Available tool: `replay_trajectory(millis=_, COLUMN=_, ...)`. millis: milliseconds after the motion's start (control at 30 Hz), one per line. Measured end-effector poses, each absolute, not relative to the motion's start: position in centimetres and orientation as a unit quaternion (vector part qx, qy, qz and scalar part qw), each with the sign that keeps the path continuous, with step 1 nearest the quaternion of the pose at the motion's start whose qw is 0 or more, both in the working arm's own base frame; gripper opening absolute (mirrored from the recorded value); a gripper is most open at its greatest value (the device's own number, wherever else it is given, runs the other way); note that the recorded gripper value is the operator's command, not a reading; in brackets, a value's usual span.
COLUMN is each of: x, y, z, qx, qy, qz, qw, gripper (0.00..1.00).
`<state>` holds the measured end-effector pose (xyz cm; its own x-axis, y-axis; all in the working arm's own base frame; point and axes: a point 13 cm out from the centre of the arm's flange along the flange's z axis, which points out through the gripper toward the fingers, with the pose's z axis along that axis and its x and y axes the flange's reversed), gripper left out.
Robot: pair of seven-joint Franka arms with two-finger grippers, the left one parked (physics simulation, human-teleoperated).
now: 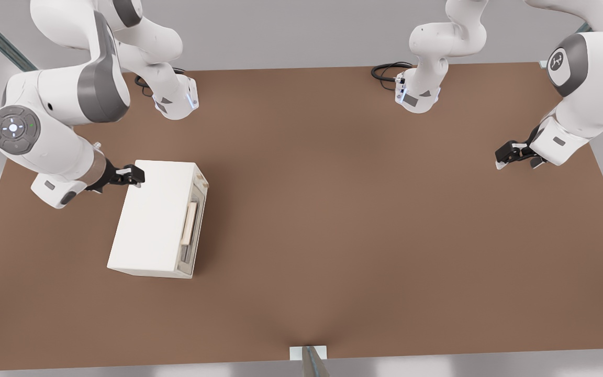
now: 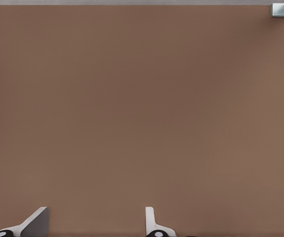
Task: Keep left arm still and open the oven door with right arm
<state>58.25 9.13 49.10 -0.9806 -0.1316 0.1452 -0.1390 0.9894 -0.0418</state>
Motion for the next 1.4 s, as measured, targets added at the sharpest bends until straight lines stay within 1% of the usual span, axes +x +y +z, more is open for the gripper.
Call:
replay_trajectory(millis=67, x=58.2, y=9.2, z=49.1, qx=0.068, qy=-0.995, qz=0.026, qw=0.072, gripper=1.0)
replay_trajectory(millis=133, x=58.5, y=9.9, z=47.4, qx=0.074, qy=-0.993, qz=0.03, qw=0.085, gripper=1.0)
replay_trajectory(millis=167, x=58.8, y=11.2, z=45.5, qx=0.086, qy=-0.991, qz=0.039, qw=0.1, gripper=0.45)
replay_trajectory(millis=200, x=59.0, y=12.8, z=43.7, qx=0.103, qy=-0.987, qz=0.055, qw=0.111, gripper=0.0)
replay_trajectory(millis=333, x=58.9, y=18.8, z=35.5, qx=0.18, qy=-0.958, qz=0.161, qw=0.157, gripper=0.0)
replay_trajectory(millis=400, x=59.4, y=19.8, z=32.8, qx=0.212, qy=-0.932, qz=0.249, qw=0.158, gripper=0.0)
replay_trajectory(millis=467, x=61.1, y=19.7, z=32.4, qx=0.222, qy=-0.912, qz=0.314, qw=0.141, gripper=0.0)
replay_trajectory(millis=533, x=61.4, y=22.9, z=32.7, qx=0.225, qy=-0.892, qz=0.374, qw=0.116, gripper=0.0)
replay_trajectory(millis=600, x=61.8, y=25.5, z=32.9, qx=0.217, qy=-0.881, qz=0.41, qw=0.09, gripper=0.0)
replay_trajectory(millis=667, x=61.7, y=26.2, z=32.3, qx=0.206, qy=-0.874, qz=0.432, qw=0.083, gripper=0.0)
replay_trajectory(millis=800, x=62.2, y=23.9, z=29.9, qx=0.173, qy=-0.861, qz=0.469, qw=0.096, gripper=0.0)
replay_trajectory(millis=900, x=61.9, y=22.9, z=28.5, qx=0.159, qy=-0.856, qz=0.481, qw=0.106, gripper=0.0)
replay_trajectory(millis=1133, x=59.9, y=20.3, z=24.8, qx=0.14, qy=-0.849, qz=0.487, qw=0.148, gripper=0.0)
replay_trajectory(millis=1400, x=58.9, y=19.7, z=23.1, qx=0.12, qy=-0.85, qz=0.49, qw=0.154, gripper=0.0)
